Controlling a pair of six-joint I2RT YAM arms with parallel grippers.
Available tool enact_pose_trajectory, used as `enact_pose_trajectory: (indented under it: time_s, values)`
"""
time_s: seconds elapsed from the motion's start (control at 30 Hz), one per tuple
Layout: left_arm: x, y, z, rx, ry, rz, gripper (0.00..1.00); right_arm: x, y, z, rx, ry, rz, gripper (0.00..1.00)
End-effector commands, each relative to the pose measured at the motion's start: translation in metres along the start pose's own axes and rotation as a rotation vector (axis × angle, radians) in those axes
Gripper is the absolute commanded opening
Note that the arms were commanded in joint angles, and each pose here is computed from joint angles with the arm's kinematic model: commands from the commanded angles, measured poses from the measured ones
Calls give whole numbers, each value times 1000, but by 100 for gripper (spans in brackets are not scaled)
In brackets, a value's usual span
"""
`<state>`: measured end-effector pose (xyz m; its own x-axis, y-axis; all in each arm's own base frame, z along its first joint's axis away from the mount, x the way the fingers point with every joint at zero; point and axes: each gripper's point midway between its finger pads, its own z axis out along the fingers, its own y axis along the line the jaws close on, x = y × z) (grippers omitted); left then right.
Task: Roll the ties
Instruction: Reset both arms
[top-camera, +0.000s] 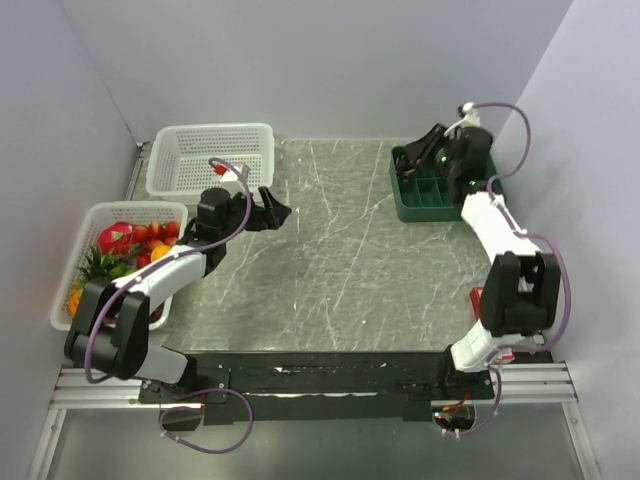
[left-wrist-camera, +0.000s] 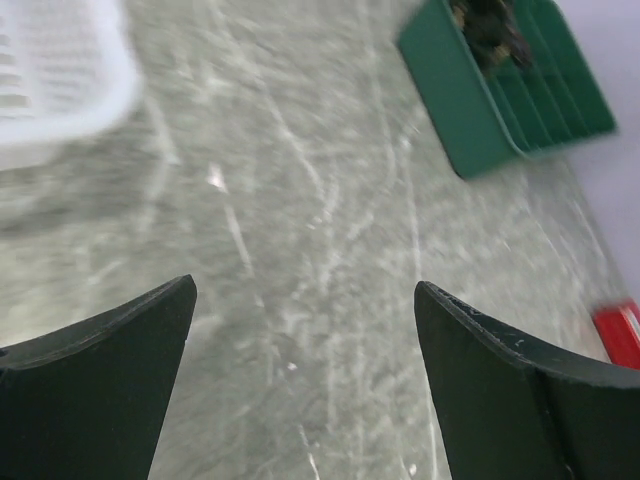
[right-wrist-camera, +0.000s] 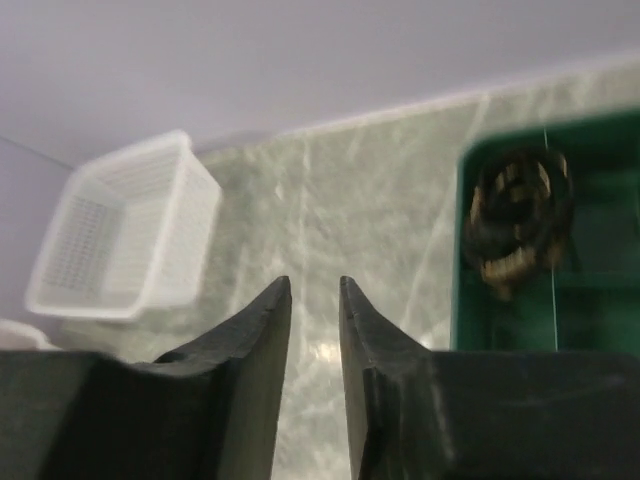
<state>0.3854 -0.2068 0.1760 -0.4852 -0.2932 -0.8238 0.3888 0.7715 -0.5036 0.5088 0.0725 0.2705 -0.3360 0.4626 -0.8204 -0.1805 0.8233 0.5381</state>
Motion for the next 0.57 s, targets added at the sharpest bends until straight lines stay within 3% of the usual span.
enact_pose_trajectory:
  time_s: [0.0,0.17,0.2,0.3,0.53]
  values:
    - [-51,18,-18,-207,-149,32,96,22,-1,-31,168,-4,-200,45]
    - [-60,27,-27,-279,-158,58,96,52,-8,-64,242,33,-231,68]
    - [-61,29,-27,-293,-161,60,96,55,-6,-68,237,25,-226,80]
    - [-62,35,-29,-330,-166,50,96,64,-13,-83,260,23,-217,99]
    - [-63,26,-32,-268,-194,88,96,71,-20,-97,307,31,-204,100]
